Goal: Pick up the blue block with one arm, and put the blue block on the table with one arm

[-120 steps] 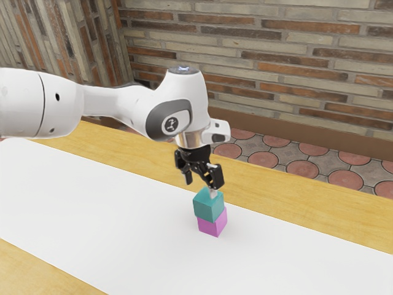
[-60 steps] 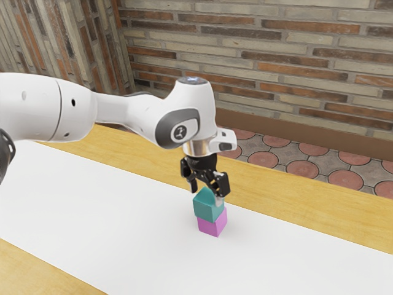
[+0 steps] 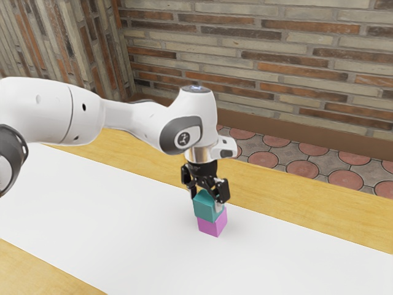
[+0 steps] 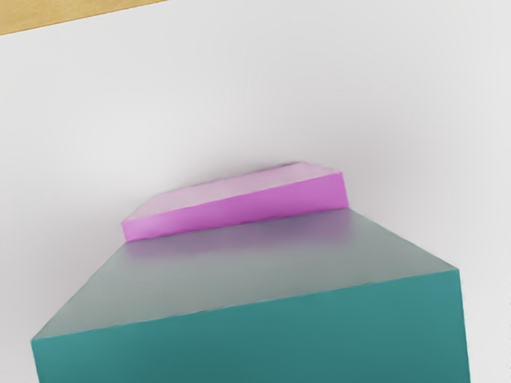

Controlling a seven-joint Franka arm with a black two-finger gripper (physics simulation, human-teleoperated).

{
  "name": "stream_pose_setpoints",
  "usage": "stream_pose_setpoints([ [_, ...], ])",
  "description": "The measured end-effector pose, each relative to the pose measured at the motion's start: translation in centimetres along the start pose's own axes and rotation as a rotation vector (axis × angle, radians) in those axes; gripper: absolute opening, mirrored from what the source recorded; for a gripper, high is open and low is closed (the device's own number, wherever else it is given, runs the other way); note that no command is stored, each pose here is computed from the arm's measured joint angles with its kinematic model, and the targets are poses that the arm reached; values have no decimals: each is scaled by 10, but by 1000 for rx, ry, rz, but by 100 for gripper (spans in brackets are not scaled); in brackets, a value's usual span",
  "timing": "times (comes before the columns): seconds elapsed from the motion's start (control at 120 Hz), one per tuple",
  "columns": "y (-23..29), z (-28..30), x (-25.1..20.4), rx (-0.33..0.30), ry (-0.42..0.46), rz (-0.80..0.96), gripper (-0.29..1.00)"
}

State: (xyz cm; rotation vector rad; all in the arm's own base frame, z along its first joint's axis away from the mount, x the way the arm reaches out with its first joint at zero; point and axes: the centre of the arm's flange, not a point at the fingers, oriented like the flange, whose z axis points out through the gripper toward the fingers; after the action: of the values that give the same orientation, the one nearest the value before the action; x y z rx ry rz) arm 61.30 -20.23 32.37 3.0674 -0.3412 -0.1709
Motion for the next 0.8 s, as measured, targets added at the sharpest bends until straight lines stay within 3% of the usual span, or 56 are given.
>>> stream_pose_setpoints([
  [0.25, 4, 7, 1, -1, -10, 2, 70],
  [0.467, 3, 6, 1, -1, -8, 0, 48],
  [0.8, 26, -22, 2, 12, 40, 36, 41],
])
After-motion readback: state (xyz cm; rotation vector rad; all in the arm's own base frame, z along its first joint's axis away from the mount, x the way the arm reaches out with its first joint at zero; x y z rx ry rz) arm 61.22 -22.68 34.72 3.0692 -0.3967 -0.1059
